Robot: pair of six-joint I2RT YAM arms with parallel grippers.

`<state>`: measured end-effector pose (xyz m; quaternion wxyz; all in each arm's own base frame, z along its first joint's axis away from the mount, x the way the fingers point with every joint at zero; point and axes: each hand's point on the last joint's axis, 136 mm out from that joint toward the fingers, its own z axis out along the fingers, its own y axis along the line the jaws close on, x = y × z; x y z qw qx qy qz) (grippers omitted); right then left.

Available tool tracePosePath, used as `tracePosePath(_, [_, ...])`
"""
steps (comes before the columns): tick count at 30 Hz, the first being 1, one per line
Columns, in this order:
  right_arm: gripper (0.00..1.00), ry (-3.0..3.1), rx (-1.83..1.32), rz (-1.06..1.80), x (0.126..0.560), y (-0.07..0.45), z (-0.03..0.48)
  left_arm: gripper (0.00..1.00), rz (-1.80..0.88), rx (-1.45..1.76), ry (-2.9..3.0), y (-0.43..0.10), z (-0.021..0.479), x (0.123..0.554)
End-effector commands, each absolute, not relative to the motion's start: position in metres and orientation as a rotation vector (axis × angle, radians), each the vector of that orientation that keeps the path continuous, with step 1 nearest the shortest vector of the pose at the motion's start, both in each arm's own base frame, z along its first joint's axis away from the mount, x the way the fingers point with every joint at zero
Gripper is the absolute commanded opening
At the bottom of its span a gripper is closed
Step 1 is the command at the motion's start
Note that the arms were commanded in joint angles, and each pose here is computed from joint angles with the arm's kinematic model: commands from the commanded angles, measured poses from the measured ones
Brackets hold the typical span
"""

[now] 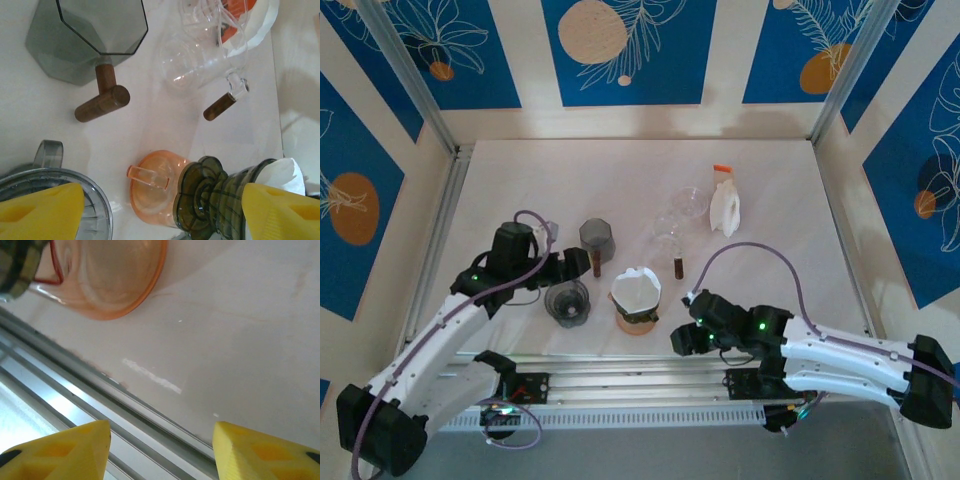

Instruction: Place the coffee filter in the dripper

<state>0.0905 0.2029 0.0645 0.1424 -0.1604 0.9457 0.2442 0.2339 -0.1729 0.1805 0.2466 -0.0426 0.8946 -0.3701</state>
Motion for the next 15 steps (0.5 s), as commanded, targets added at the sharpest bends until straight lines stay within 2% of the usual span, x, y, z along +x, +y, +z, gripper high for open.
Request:
tracePosePath(1, [0.54, 2.628, -0.496, 0.900, 0.094, 0.237, 0.075, 0.79, -1.086, -0.192, 2.393, -0.169, 0.179, 0.244])
tracePosePath(5, [0.47, 2.645, -0.556, 0.893, 0.094, 0.247, 0.063, 0.77, -1.087, -0.229, 2.381, -0.167, 0.172, 0.260])
tracePosePath(9, [0.46, 2.640, -0.561, 0.902, 0.097, 0.252, 0.055, 0.77, -1.075, -0.264, 2.370, -0.166, 0.167, 0.274])
tracePosePath(12, [0.44, 2.637, -0.555, 0.909, 0.099, 0.254, 0.052, 0.73, -1.071, -0.248, 2.362, -0.169, 0.164, 0.288])
tracePosePath(15, [0.44, 2.638, -0.553, 0.891, 0.101, 0.252, 0.051, 0.73, -0.964, -0.221, 2.409, -0.166, 0.152, 0.305])
